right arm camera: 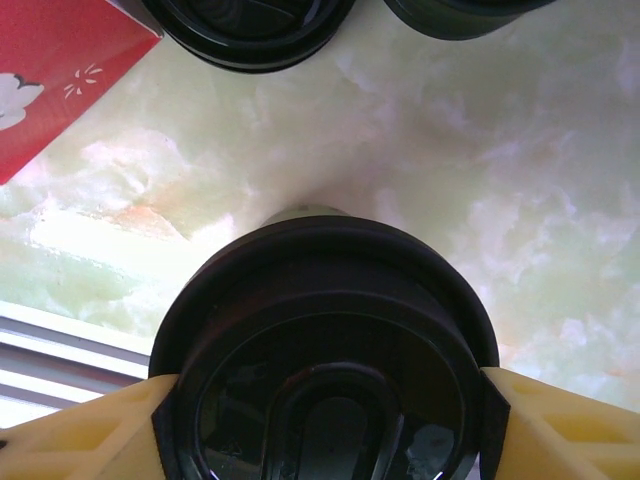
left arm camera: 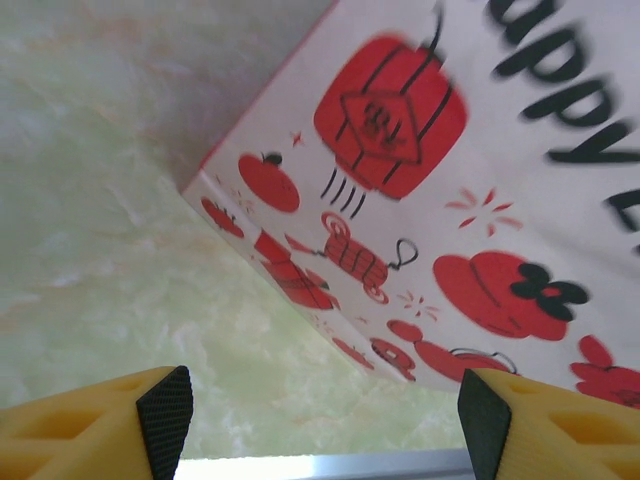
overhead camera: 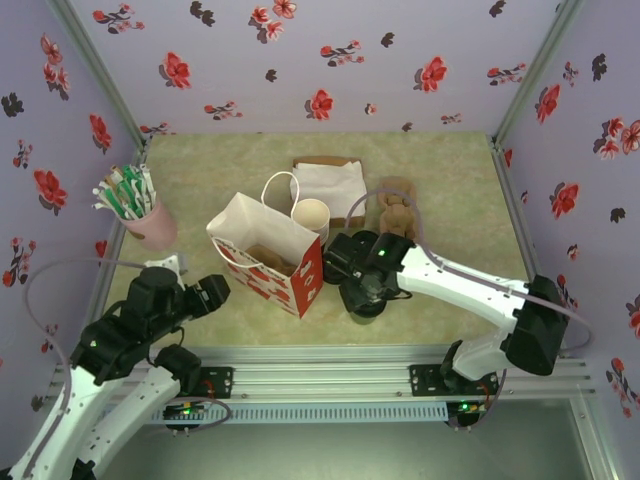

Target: Pack the takeout coffee

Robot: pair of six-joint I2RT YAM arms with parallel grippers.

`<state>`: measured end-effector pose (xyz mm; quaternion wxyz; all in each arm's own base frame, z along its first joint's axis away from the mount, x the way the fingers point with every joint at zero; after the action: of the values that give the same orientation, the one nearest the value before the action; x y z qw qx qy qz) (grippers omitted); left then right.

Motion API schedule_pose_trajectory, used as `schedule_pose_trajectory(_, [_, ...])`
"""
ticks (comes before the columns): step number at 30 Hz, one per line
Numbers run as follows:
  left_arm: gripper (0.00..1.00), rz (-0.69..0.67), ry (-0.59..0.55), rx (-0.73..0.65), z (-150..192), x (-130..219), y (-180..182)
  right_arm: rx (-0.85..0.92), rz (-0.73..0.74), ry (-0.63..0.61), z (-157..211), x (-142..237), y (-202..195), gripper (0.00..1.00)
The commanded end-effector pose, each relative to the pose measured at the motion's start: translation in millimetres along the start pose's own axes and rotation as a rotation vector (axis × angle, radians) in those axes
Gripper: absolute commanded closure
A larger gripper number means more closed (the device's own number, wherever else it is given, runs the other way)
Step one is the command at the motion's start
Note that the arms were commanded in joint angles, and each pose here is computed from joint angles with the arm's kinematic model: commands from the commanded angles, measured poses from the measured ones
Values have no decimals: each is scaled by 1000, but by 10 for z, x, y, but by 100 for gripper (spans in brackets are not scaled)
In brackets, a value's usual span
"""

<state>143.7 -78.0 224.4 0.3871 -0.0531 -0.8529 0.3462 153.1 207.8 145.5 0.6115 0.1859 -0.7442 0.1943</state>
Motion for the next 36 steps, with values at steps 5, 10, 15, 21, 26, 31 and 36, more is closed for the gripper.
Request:
schedule_pose_trajectory(5, [30,-161,-169,-111,-425,237,55,15,5,-96,52,599,-202,34])
schedule_pose_trajectory(10, [36,-245,-242,-149,-663,350,11,33,-36,-160,94,994,-255,33])
schedule_pose_trajectory(15, [38,-302,-292,-183,-895,417,-123,56,-84,-236,62,1377,-264,34])
schedule_pose_trajectory(21, [38,-356,-313,-185,-1133,379,-246,93,-117,-323,-34,1835,-267,34])
schedule_pose_trajectory(26, [38,-350,-258,-143,-1252,186,-295,125,-157,-398,-166,2178,-211,34])
schedule_pose_trajectory(31, [38,-317,-174,-70,-1355,-91,-256,167,-202,-475,-375,2467,-80,34])
schedule_pose_trajectory(36, [38,-291,-86,-33,-1439,-425,-226,208,-240,-519,-599,2623,91,34])
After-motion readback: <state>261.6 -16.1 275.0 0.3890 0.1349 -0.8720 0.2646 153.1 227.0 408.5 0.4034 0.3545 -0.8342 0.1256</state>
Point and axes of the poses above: each hand's point on the last joint's axis, 136 mm out from that joint toward the fingers, its own x axis back along the fingers, its own y axis along the line the jaws close on, z = x × y, the point moved 1 cm from there along x, back along the fingers, and after that the axes turned 10 degrees about x, right-handed, at the moved point
